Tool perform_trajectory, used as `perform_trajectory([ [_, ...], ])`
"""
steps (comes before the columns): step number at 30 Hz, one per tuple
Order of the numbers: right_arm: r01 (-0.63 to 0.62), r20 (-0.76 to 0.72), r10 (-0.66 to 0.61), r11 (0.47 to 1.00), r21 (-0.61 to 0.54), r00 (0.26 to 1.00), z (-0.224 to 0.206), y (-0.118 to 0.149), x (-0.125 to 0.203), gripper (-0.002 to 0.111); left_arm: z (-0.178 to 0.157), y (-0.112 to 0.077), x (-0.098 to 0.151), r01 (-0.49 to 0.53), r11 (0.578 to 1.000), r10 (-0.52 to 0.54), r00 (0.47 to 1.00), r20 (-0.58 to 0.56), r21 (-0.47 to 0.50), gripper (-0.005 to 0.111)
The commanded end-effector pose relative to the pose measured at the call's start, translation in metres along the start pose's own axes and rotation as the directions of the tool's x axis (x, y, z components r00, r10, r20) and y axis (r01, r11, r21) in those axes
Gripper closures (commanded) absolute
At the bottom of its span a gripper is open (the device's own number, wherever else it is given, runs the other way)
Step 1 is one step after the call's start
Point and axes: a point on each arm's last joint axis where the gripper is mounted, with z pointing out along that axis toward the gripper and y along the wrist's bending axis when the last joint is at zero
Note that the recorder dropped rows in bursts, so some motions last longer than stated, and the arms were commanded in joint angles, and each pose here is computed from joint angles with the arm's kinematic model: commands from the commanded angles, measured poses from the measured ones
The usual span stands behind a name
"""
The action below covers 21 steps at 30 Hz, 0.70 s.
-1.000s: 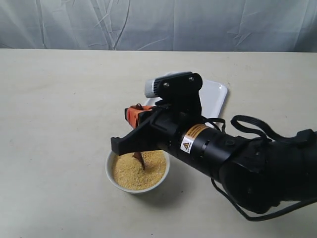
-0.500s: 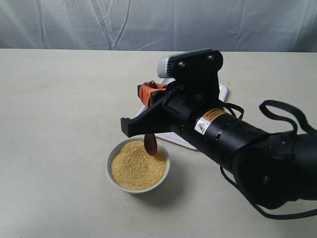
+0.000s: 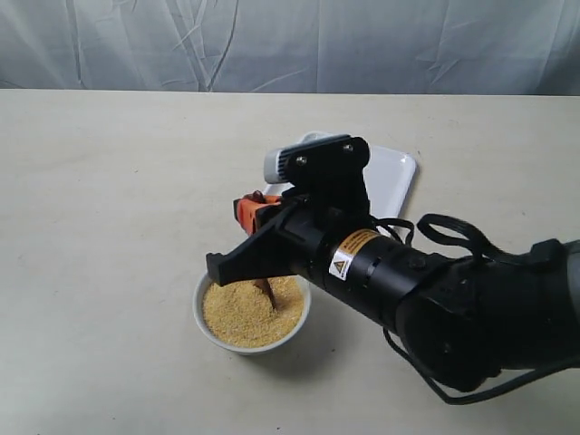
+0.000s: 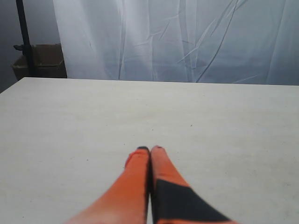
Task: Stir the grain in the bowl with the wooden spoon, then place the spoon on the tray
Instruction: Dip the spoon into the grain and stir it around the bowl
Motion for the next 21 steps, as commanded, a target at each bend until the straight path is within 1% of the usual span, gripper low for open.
perform_trajectory([
  [1,-0.008,0.044,0.009,1.0,-0.023,0.999,-0.007,0.002,-0.012,0.109,0.0,0.0,0.0,0.0,1.0,0.0,1.0,0.007,0.001,0.107],
  [6,0.05,0.157,-0.047,0.999,-0.015,0.986,-0.029,0.004,-0.043,0.109,0.0,0.0,0.0,0.0,1.0,0.0,1.0,0.007,0.001,0.107],
  [7,0.057,0.167,-0.056,0.998,-0.005,0.984,-0.031,0.004,-0.046,0.109,0.0,0.0,0.0,0.0,1.0,0.0,1.0,0.009,0.001,0.107],
  [8,0.066,0.166,-0.07,0.997,0.03,0.984,-0.033,0.001,-0.047,0.109,0.0,0.0,0.0,0.0,1.0,0.0,1.0,0.009,0.001,0.107],
  [11,0.062,0.11,-0.075,0.992,0.112,0.991,-0.029,-0.007,-0.04,0.109,0.0,0.0,0.0,0.0,1.0,0.0,1.0,0.009,0.001,0.107],
  [15,0.06,0.02,-0.063,0.99,0.125,0.998,-0.013,-0.01,-0.016,0.109,0.0,0.0,0.0,0.0,1.0,0.0,1.0,0.009,0.001,0.107],
  [16,0.047,0.001,-0.048,0.992,0.12,0.999,-0.01,-0.011,-0.01,0.109,0.0,0.0,0.0,0.0,1.0,0.0,1.0,0.009,0.001,0.107],
  [18,0.017,-0.018,-0.016,0.997,0.071,1.0,-0.004,-0.007,-0.002,0.109,0.0,0.0,0.0,0.0,1.0,0.0,1.0,0.009,0.001,0.107],
  [21,0.001,-0.018,-0.001,1.0,0.022,1.0,-0.003,-0.003,-0.001,0.109,0.0,0.0,0.0,0.0,1.0,0.0,1.0,0.009,0.001,0.107],
])
